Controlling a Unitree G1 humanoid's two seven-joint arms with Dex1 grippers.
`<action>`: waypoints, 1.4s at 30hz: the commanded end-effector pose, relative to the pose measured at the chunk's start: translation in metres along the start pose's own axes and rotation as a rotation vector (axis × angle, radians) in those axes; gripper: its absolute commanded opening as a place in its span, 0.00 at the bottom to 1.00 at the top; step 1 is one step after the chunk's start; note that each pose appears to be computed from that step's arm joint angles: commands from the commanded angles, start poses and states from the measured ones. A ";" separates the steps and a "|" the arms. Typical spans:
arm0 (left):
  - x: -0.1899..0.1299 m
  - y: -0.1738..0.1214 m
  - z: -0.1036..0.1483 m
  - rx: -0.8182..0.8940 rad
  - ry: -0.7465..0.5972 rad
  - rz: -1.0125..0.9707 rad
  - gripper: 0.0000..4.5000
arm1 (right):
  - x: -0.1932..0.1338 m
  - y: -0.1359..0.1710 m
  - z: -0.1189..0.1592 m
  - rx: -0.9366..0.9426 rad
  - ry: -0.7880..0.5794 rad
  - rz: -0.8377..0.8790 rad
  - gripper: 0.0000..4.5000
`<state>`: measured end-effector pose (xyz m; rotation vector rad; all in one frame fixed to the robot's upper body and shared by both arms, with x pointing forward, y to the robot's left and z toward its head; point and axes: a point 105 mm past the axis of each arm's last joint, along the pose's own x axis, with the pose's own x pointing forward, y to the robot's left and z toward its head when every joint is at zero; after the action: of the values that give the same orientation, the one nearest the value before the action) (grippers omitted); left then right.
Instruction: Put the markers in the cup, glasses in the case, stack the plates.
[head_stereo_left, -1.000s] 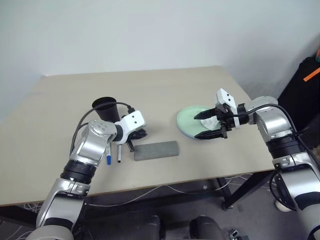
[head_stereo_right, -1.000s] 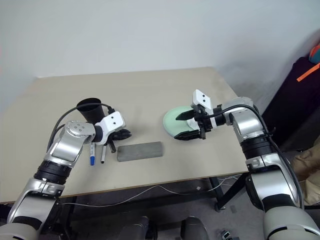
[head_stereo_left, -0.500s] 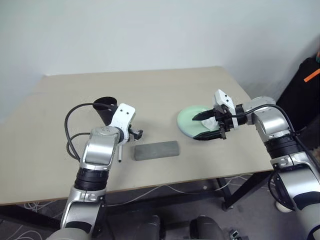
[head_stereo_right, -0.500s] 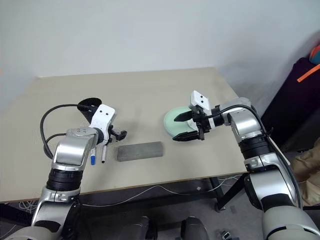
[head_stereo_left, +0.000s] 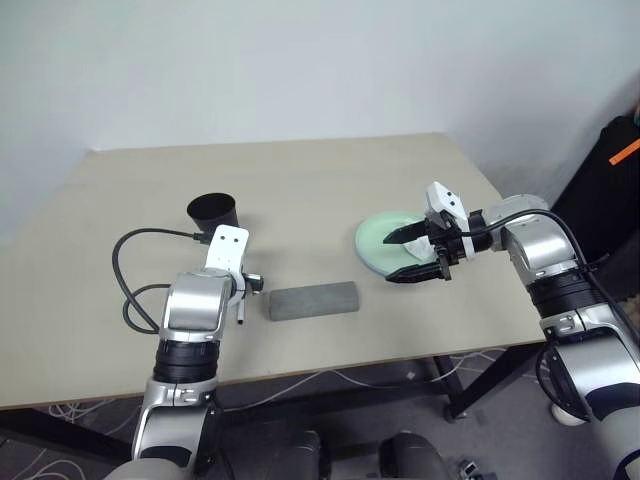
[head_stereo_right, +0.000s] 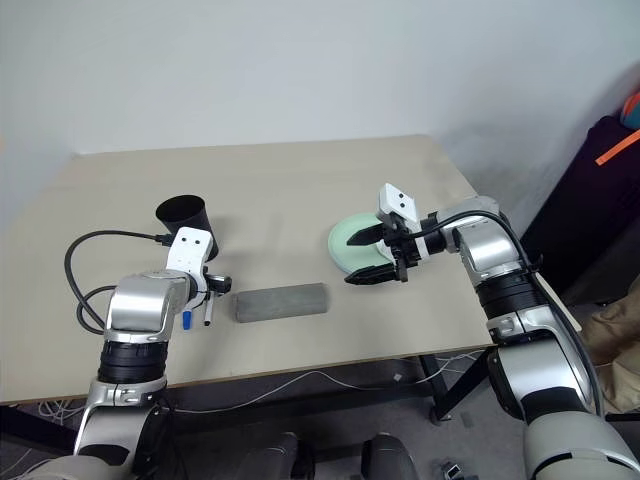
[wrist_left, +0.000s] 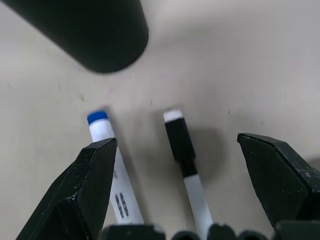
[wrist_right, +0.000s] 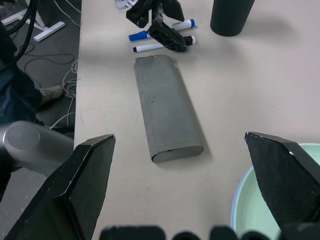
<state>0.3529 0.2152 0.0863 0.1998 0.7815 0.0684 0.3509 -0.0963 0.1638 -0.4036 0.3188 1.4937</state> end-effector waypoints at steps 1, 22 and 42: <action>-0.007 0.005 0.019 -0.029 0.011 0.049 0.93 | -0.003 -0.003 0.015 -0.050 -0.017 -0.010 1.00; 0.008 -0.008 0.015 -0.109 0.270 0.041 0.93 | 0.000 -0.002 0.014 -0.045 -0.034 -0.012 1.00; 0.013 0.001 0.026 -0.208 0.244 0.060 0.19 | 0.001 -0.002 0.015 -0.052 -0.040 -0.019 1.00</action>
<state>0.3726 0.2102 0.0797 0.0111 1.0595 0.2148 0.3514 -0.0928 0.1609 -0.3949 0.3125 1.4875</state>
